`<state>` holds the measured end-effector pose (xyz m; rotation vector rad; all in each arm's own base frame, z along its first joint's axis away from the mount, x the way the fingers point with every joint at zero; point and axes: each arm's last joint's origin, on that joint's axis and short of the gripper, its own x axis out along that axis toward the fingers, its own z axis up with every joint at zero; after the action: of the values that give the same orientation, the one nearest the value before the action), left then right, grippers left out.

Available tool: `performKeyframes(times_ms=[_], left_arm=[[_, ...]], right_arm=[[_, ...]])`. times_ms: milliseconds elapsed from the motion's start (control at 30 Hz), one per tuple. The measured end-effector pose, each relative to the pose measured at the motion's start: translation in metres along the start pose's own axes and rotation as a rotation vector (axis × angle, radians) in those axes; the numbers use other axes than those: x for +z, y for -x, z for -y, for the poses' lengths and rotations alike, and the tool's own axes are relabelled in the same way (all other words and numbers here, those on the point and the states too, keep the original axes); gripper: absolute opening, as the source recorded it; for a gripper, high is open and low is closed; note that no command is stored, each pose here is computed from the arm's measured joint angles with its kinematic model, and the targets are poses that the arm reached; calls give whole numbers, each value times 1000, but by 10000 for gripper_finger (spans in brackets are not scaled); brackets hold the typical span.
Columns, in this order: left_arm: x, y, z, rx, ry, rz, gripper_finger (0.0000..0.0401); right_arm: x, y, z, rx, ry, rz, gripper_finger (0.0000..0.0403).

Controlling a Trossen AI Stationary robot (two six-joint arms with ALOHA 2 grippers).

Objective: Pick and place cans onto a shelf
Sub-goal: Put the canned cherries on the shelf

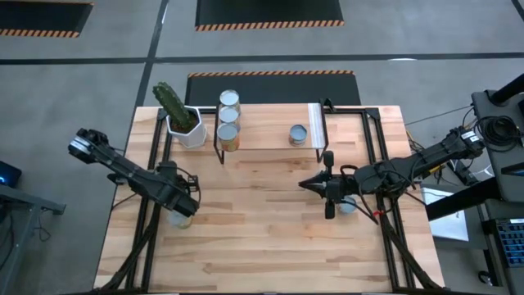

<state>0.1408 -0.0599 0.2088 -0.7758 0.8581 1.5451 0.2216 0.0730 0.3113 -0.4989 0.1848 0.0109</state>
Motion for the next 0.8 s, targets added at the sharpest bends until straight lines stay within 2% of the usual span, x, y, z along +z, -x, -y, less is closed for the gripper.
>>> performKeyframes(times_ms=[167,333,600,800], left_arm=[[-4,-6,2,30,-14,24,0],[-7,-4,8,14,-11,22,0],[-4,20,21,-91,-31,-20,0],[4,41,30,-200,-129,23,0]], right_arm=[[0,0,0,-1,-1,1,9],[0,0,0,-1,-1,0,9],[0,0,0,-1,-1,0,9],[0,0,0,-1,-1,0,9]])
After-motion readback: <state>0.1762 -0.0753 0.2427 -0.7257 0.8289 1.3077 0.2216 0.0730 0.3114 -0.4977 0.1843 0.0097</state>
